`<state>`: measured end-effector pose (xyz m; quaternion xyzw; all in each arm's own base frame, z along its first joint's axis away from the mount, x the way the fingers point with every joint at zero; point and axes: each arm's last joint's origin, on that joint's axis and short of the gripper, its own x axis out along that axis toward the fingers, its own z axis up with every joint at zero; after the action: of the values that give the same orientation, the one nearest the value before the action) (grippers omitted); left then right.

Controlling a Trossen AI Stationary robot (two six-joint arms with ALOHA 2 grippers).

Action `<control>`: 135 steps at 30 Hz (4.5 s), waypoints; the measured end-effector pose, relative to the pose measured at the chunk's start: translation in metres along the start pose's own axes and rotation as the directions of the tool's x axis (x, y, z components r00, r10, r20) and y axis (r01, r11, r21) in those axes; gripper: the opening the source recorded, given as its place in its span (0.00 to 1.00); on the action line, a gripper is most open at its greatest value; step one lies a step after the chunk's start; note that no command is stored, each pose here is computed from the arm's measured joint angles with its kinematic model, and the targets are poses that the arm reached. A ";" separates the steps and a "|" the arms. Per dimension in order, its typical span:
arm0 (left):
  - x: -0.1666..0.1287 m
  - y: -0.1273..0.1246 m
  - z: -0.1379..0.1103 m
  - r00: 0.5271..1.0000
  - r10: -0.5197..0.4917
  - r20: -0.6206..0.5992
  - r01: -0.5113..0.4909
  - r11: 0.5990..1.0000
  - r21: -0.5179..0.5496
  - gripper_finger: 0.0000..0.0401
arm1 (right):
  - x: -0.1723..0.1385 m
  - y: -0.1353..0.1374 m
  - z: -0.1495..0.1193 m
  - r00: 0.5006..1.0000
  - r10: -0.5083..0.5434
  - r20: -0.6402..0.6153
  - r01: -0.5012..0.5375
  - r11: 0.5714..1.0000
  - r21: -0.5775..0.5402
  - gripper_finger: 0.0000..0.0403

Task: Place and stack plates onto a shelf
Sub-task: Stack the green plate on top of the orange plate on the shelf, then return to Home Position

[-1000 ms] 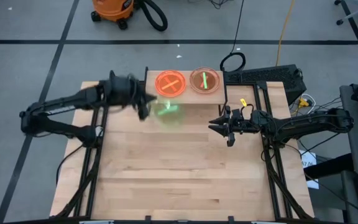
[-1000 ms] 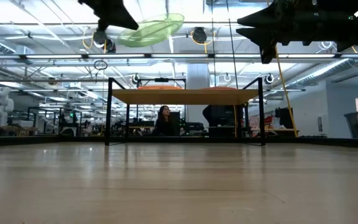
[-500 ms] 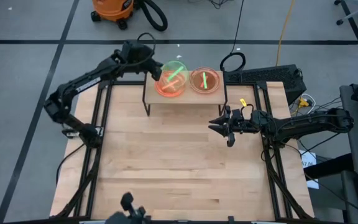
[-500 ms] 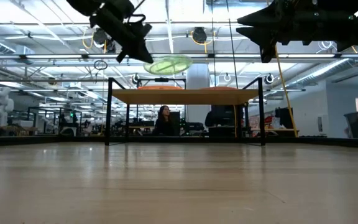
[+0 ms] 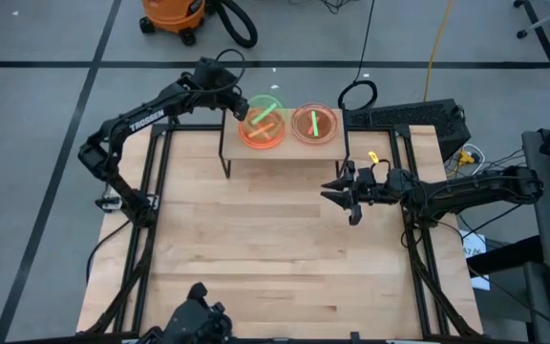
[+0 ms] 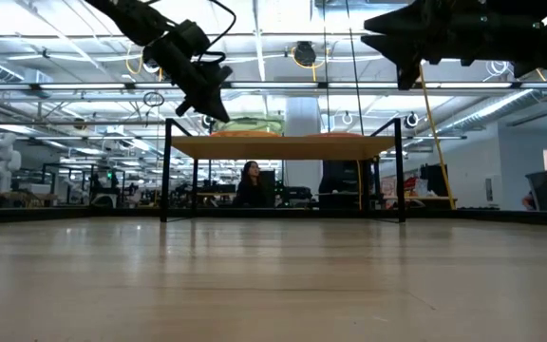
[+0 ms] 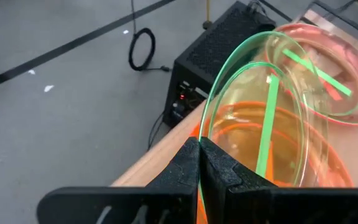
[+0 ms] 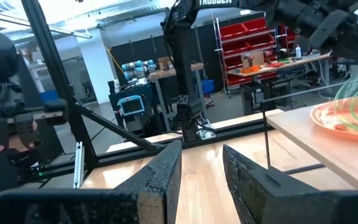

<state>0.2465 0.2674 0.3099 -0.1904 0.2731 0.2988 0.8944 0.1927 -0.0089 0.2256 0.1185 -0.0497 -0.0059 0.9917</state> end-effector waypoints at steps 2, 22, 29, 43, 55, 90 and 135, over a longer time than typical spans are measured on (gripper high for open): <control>0.000 0.000 0.000 1.000 -0.016 -0.003 0.016 1.000 0.001 0.01 | 0.000 0.000 0.001 1.000 0.001 0.005 -0.001 1.000 0.000 0.25; 0.000 -0.002 -0.010 0.995 -0.026 -0.100 0.024 0.999 -0.022 0.21 | 0.000 0.000 0.000 1.000 0.001 0.003 -0.001 1.000 -0.023 0.25; -0.013 -0.006 -0.006 0.997 -0.036 -0.072 0.035 0.999 -0.007 0.28 | 0.000 0.000 0.001 1.000 0.003 0.011 -0.003 1.000 -0.023 0.25; -0.135 -0.037 0.011 0.974 -0.097 0.204 0.062 0.983 0.172 0.28 | -0.006 0.006 0.017 0.989 0.075 0.131 -0.066 0.996 -0.066 0.25; -0.238 -0.079 -0.038 0.867 -0.263 0.424 0.088 0.917 0.390 0.28 | -0.046 -0.003 0.065 0.984 -0.163 -0.076 0.158 0.985 -0.067 0.25; -0.183 -0.049 -0.239 0.607 -0.485 0.630 0.234 0.867 0.441 0.28 | -0.107 -0.004 0.005 0.978 -0.035 0.205 0.098 0.948 -0.304 0.25; -0.135 -0.043 -0.268 0.567 -0.547 0.616 0.283 0.831 0.478 0.28 | -0.102 -0.014 -0.020 0.967 -0.141 0.211 0.208 0.917 -0.340 0.25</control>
<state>0.0825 0.0415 0.1904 0.0365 -0.1159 0.0772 0.9896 0.0928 -0.0152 0.1931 -0.0617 -0.1277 -0.1145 0.9832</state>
